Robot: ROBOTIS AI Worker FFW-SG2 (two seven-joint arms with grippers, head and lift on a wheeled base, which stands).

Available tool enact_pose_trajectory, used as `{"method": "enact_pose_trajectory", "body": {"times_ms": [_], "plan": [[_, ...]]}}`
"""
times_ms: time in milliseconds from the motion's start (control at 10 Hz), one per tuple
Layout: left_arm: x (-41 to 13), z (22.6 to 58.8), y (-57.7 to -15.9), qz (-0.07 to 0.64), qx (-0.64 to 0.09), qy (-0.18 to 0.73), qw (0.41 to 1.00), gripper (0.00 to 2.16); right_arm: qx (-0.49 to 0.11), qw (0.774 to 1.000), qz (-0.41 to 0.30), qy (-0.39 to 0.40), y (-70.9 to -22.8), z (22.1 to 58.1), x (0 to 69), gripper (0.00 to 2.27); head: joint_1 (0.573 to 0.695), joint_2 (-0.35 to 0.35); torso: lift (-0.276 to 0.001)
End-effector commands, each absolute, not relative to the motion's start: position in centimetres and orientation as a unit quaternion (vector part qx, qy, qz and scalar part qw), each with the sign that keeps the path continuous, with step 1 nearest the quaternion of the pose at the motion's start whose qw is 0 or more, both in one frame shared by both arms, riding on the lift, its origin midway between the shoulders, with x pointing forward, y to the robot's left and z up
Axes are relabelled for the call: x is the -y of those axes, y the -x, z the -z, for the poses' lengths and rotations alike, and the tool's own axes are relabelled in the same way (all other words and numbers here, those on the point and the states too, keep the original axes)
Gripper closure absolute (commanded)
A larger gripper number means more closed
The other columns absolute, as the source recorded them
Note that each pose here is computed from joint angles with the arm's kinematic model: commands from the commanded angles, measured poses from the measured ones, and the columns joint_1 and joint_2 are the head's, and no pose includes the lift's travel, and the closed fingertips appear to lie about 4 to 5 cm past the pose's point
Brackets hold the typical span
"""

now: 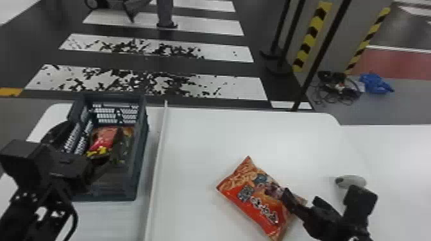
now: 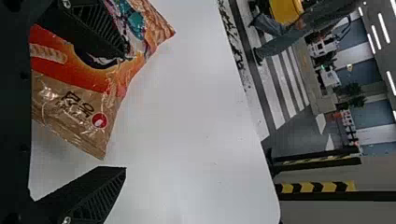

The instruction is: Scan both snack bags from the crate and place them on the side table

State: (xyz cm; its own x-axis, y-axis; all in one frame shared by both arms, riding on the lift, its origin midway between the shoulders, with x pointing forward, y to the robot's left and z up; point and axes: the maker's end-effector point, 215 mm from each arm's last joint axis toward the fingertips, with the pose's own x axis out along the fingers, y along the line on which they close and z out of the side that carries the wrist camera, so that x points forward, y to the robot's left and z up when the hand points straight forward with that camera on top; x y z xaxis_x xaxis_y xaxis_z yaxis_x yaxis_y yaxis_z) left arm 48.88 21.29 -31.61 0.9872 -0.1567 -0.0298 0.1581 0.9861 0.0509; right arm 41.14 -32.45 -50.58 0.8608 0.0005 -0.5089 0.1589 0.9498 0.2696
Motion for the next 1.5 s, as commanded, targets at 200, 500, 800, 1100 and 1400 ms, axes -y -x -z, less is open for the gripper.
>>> {"method": "enact_pose_trajectory", "body": {"times_ms": [200, 500, 800, 1100, 1400], "plan": [[-20.9, 32.2, -48.7, 0.085, -0.019, -0.024, 0.996, 0.04, -0.304, 0.930, 0.022, -0.204, -40.5, 52.1, 31.5, 0.05, 0.695, -0.133, -0.098], [-20.6, 32.5, -48.6, 0.088, -0.022, -0.024, 0.996, 0.04, -0.326, 0.916, 0.015, -0.233, -40.3, 52.6, 31.3, 0.05, 0.695, -0.134, -0.098], [-20.6, 32.5, -48.6, 0.090, -0.022, -0.025, 0.995, 0.04, -0.343, 0.897, 0.003, -0.280, -40.3, 53.5, 31.4, 0.25, 0.695, -0.133, -0.098], [-20.7, 32.9, -48.6, 0.090, -0.025, -0.023, 0.995, 0.04, -0.363, 0.863, -0.033, -0.351, -39.8, 54.2, 30.4, 1.91, 0.695, -0.125, -0.098], [-20.7, 33.3, -48.6, 0.089, -0.029, -0.022, 0.995, 0.04, -0.346, 0.863, -0.048, -0.364, -39.9, 53.1, 30.4, 2.24, 0.695, -0.121, -0.098]]}}
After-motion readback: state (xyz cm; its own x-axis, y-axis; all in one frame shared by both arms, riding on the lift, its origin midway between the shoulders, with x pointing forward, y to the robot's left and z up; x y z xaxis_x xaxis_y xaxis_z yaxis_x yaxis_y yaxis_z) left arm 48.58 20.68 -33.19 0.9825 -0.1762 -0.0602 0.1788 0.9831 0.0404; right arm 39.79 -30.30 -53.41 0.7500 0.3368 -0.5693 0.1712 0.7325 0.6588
